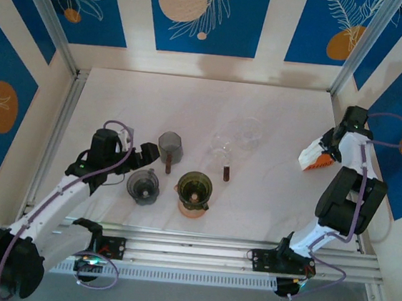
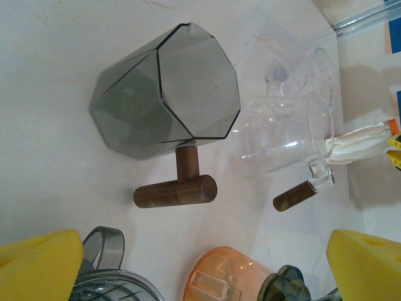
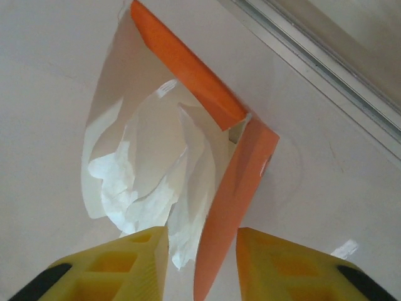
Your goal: Place the coffee filter in the dripper
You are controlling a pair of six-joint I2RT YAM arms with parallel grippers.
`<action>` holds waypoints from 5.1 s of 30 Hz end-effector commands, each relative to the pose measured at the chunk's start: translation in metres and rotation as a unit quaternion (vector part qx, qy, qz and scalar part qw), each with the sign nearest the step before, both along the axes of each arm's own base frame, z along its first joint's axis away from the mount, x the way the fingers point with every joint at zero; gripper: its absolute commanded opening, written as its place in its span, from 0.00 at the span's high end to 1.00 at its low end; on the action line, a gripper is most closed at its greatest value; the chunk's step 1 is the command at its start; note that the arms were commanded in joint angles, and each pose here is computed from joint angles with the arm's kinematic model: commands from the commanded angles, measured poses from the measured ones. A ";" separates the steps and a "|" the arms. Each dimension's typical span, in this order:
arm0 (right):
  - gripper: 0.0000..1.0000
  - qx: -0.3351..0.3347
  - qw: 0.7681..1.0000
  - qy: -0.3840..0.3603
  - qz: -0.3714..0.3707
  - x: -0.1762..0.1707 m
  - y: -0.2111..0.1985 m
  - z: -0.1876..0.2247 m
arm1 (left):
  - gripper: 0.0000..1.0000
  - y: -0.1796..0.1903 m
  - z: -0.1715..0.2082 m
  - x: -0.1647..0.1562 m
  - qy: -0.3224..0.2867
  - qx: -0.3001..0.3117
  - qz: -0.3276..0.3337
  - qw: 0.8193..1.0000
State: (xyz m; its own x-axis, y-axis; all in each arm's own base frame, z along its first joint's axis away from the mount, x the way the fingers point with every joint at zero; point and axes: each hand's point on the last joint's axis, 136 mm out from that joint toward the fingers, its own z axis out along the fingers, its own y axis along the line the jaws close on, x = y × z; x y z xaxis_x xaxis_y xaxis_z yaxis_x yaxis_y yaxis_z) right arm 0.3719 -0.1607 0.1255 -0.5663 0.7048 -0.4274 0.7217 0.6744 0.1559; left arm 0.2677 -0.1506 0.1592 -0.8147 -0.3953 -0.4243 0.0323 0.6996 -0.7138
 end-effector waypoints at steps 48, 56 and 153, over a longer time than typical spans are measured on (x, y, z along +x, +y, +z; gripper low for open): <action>0.94 -0.107 0.883 0.032 0.455 0.113 0.181 -0.006 | 0.00 -0.003 -0.009 -0.003 0.028 0.008 -0.010 1.000; 0.96 -0.076 0.876 0.001 0.477 0.113 0.213 0.005 | 0.00 -0.005 -0.012 -0.002 0.037 0.004 -0.010 0.999; 0.77 -0.045 0.983 -0.044 0.172 0.103 0.223 0.022 | 0.00 -0.010 -0.017 0.003 0.051 -0.007 -0.011 0.999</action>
